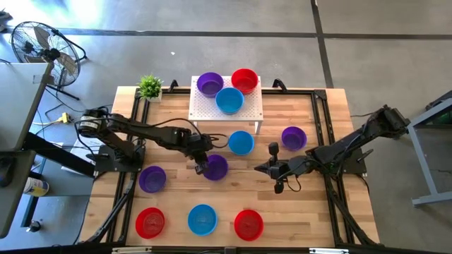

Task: Pick & Place Mini bowls
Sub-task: Stack the purple bowl on the purple bowl on the shelf

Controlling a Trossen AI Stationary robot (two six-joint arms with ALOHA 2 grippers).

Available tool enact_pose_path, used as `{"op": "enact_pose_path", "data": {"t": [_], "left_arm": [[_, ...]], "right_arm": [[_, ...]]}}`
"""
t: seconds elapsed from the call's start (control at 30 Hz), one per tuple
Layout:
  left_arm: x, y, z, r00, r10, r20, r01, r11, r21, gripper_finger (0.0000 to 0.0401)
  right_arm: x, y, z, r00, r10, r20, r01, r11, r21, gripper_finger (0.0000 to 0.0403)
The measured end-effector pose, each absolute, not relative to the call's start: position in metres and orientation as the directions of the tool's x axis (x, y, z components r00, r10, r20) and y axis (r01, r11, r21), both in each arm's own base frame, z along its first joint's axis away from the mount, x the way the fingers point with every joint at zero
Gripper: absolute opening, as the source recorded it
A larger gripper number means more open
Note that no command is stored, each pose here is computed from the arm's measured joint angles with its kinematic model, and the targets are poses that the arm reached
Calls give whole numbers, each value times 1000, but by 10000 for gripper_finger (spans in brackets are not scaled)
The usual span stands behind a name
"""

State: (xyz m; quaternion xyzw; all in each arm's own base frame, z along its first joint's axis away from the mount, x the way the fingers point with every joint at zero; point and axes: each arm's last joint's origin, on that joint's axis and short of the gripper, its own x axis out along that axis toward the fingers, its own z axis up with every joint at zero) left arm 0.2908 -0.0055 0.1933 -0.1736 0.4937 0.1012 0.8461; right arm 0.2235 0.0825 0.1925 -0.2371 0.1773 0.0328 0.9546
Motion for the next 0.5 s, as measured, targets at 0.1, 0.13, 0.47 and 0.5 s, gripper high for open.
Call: {"op": "enact_pose_path", "data": {"t": [0.1, 0.13, 0.47, 0.5], "left_arm": [[290, -5, 194, 483, 5, -876, -347, 919, -186, 156], [289, -5, 193, 471, 7, -882, -349, 920, -179, 156], [295, -7, 196, 528, -65, -847, -283, 927, -247, 147], [294, -8, 196, 525, -73, -848, -280, 926, -253, 140]], "right_arm": [[224, 83, 193, 935, -21, -354, -147, 886, -441, 0], [224, 83, 193, 935, -21, -354, -147, 886, -441, 0], [224, 83, 193, 935, -21, -354, -147, 885, -441, 0], [224, 83, 193, 935, -21, -354, -147, 885, -441, 0]]}}
